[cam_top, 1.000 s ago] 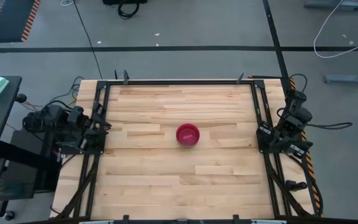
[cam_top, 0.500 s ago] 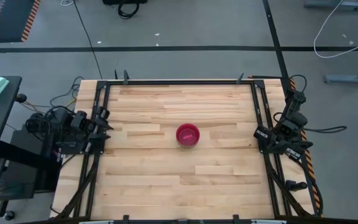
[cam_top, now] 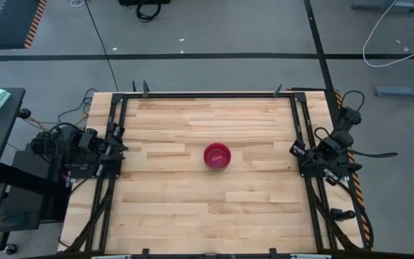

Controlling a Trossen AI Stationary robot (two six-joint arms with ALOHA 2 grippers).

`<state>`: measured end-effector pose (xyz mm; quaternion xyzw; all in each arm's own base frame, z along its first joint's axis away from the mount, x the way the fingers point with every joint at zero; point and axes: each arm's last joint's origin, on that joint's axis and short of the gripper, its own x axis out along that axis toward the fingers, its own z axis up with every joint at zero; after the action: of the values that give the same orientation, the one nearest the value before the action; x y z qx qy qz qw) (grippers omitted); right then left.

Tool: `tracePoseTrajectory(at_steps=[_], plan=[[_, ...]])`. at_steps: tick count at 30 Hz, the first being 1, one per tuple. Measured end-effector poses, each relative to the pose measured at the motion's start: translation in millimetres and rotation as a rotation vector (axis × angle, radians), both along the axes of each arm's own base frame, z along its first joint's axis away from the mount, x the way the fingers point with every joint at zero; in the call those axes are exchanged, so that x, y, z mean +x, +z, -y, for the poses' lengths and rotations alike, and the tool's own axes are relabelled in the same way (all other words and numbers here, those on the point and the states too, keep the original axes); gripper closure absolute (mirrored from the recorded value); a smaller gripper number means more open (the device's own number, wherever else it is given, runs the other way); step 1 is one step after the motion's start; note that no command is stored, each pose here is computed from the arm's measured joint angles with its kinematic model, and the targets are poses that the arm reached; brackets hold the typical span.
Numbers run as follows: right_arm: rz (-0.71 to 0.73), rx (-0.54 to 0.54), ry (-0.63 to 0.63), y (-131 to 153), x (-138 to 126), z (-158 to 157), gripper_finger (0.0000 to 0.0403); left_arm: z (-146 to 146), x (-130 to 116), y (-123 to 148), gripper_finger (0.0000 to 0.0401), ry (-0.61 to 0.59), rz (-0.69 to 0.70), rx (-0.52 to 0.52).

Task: Nest bowls inside each other
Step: Return to Home Position

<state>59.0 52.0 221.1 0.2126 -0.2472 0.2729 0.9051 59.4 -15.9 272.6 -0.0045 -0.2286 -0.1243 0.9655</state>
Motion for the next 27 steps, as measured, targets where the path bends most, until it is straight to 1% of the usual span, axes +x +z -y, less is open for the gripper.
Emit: tracePoseTrajectory(at_steps=[3, 7, 10, 14, 19, 23, 27], plan=[[0.018, -0.024, 0.026, 0, 1, 1, 0.0364, 0, 0, 1, 0.0256, 0.008, -0.033, 0.024], [0.032, -0.043, 0.035, 1, 4, 3, 0.0364, -1, -1, 1, 0.0252, 0.028, -0.031, 0.052], [0.041, -0.052, 0.028, 3, 5, 6, 0.0364, -1, -2, 3, 0.0254, 0.039, -0.008, 0.049], [0.057, -0.073, 0.042, 3, 8, 10, 0.0364, -1, 2, -3, 0.0261, 0.053, -0.037, 0.059], [0.061, -0.091, 0.045, 3, 11, 17, 0.0364, -1, 5, -9, 0.0266, 0.064, 0.011, 0.066], [0.054, -0.101, 0.035, 4, 14, 24, 0.0364, -1, 7, -12, 0.0261, 0.084, 0.083, 0.067], [0.037, -0.126, 0.037, 3, 15, 31, 0.0364, -1, 11, -19, 0.0255, 0.097, 0.059, 0.069]])
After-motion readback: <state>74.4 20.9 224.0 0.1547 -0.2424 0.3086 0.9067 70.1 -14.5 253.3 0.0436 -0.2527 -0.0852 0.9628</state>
